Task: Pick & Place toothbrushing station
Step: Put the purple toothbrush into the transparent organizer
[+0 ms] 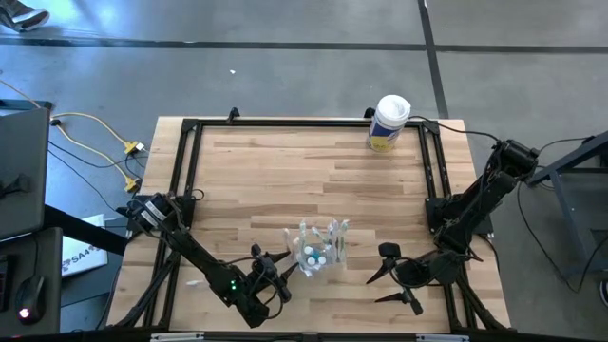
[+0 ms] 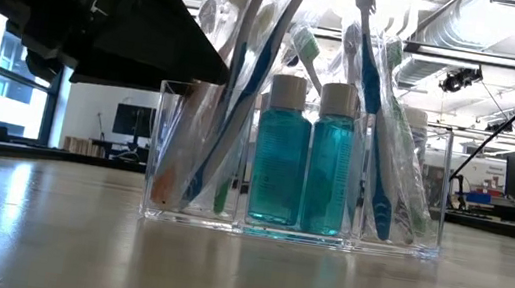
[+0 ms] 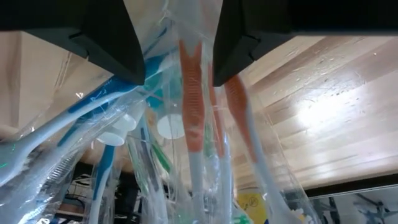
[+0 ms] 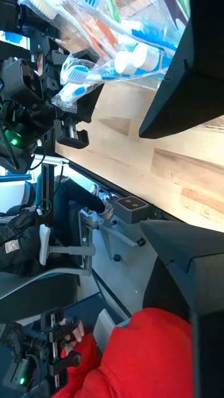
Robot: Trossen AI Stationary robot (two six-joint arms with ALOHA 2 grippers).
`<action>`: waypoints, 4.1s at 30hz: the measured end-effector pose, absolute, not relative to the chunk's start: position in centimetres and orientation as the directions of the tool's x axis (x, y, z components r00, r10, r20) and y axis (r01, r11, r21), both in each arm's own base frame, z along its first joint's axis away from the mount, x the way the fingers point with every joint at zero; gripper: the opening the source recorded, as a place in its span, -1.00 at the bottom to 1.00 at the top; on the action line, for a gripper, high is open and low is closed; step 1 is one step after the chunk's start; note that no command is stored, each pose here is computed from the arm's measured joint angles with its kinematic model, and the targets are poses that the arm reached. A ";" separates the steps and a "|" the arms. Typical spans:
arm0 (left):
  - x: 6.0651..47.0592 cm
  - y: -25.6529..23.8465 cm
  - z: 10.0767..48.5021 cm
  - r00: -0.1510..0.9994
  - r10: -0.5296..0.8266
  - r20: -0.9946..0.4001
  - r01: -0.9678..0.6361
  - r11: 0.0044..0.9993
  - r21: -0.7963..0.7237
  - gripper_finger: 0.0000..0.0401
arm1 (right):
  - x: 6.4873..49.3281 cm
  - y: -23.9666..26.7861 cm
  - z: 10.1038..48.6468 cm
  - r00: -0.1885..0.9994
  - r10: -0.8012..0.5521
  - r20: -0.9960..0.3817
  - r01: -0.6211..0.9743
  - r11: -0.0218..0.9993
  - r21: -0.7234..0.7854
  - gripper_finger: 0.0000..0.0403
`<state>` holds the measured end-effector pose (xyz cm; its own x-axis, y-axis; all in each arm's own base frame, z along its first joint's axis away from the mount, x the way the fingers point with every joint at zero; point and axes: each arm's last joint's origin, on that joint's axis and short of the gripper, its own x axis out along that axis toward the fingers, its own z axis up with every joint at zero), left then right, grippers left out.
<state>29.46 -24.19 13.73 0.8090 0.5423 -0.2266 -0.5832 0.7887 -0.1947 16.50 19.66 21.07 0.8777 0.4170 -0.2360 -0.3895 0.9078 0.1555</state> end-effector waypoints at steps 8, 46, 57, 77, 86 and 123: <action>29.4 -24.2 14.8 0.817 0.531 -0.223 -0.568 0.807 -0.162 -0.06 | 16.5 19.7 21.1 0.877 0.417 -0.237 -0.390 0.908 0.155 0.09; 21.1 -22.7 28.7 0.631 -0.215 -0.745 -0.223 0.870 -0.440 -0.06 | 16.5 19.6 21.0 0.879 0.410 -0.244 -0.382 0.911 0.153 0.09; 19.2 -21.5 26.0 0.275 -0.194 -0.942 -0.587 0.742 -0.324 -0.06 | 16.5 19.6 21.0 0.880 0.409 -0.241 -0.380 0.911 0.158 0.09; 17.8 -21.4 20.6 -0.062 -0.188 -0.980 -0.538 0.834 -0.126 -0.06 | 16.5 19.6 21.0 0.880 0.409 -0.241 -0.380 0.911 0.158 0.09; 16.8 -21.1 19.2 -0.095 -0.146 -0.985 -0.398 0.912 -0.096 -0.06 | 16.5 19.6 21.0 0.880 0.409 -0.241 -0.379 0.911 0.162 0.09; 15.2 -19.5 14.5 -0.189 -0.210 -0.959 -0.446 0.888 -0.107 -0.90 | 16.5 19.6 21.0 0.880 0.408 -0.241 -0.373 0.910 0.180 0.09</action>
<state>15.20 -19.53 14.50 -0.1891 -0.2100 -0.9592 -0.4464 0.8885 -0.1065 16.53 19.61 21.01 0.8804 0.4082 -0.2414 -0.3728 0.9103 0.1797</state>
